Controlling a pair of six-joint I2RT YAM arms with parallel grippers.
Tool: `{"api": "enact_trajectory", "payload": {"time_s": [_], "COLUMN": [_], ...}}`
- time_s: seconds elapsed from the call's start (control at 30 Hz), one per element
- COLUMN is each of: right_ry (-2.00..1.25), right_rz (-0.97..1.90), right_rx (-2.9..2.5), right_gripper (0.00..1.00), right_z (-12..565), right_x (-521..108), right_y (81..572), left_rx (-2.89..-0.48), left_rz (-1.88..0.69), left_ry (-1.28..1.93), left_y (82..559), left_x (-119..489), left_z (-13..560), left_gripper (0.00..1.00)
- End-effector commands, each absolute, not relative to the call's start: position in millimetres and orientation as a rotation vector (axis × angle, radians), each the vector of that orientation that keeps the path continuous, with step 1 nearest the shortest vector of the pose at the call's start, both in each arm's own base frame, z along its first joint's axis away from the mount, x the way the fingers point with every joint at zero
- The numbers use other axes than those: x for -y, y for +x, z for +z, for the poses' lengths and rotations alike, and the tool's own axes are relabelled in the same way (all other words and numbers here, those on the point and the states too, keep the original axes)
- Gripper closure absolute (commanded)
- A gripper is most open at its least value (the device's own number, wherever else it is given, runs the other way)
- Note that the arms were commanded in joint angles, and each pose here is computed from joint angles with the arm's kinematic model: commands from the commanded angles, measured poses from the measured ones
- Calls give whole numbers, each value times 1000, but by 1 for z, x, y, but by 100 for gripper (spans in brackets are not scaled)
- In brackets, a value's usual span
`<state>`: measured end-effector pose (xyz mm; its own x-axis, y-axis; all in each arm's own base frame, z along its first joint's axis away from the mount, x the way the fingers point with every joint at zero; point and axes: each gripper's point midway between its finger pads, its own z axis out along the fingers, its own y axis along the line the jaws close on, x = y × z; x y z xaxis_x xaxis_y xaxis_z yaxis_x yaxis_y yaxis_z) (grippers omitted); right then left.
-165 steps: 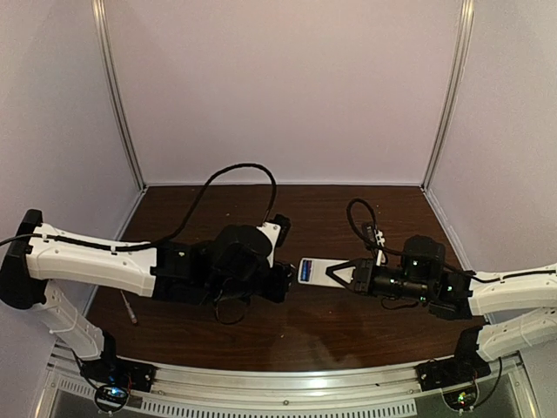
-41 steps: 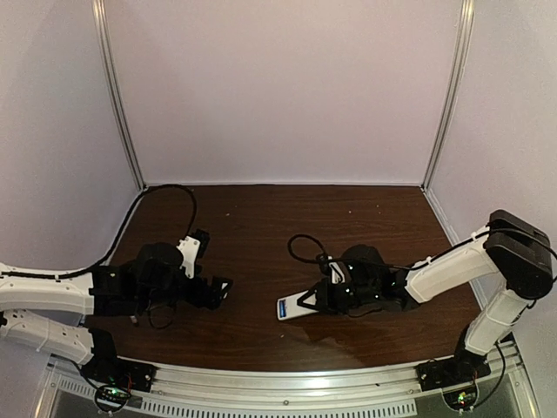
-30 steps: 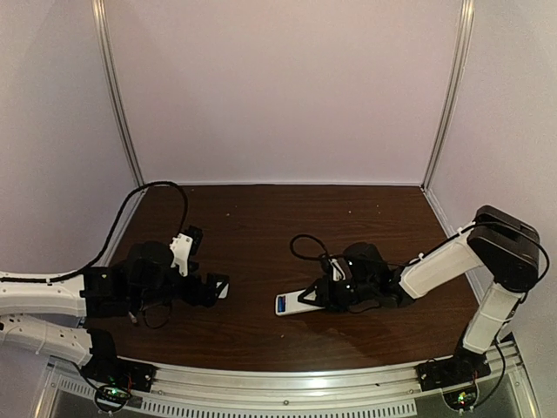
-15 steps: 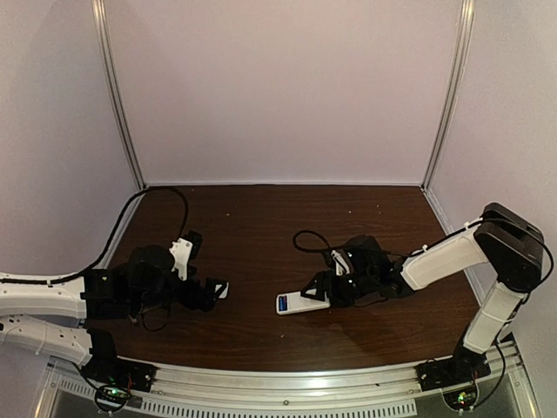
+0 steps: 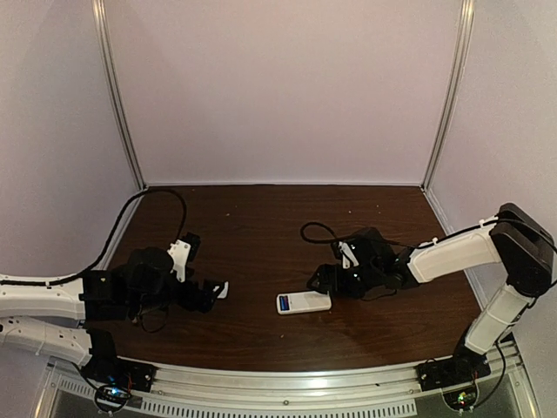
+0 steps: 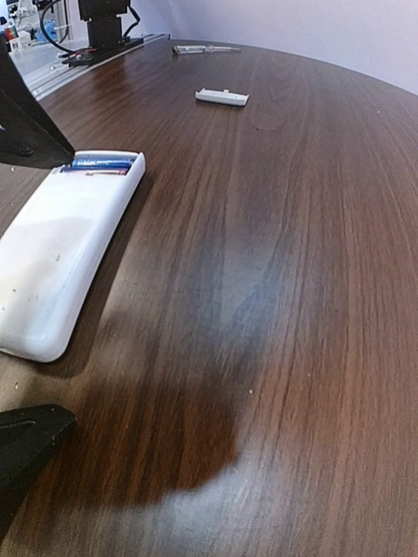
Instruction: Unload the batteries from the remote control
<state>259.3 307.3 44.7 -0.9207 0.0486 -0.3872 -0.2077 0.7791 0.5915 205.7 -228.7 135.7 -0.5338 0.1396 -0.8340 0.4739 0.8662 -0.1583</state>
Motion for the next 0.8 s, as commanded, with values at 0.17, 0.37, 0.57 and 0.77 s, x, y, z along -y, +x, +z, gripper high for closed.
{"api": "enact_trajectory", "payload": {"time_s": [0.17,0.37,0.57,0.77], "right_ry": [-78,-95,-124,-137], "right_rz": [668,697,737,817], "right_rx": [-2650,-2544,-2449,-2376], "right_gripper": [0,0,0,0], "right_z": [34,69,95,111], "right_x": [-258,-253,-251,-257], "right_y": [246,241,232,224], "left_rx": [-2121,-2143,-2195,-2271], "left_rz": [-411,-336,-231,-127], "left_ry": [387,313,180,110], "left_y": [209,213,214,208], "left_x": [218,203,178,157], "left_z": [133,129,126,116], "left_gripper": [3,3,3,4]}}
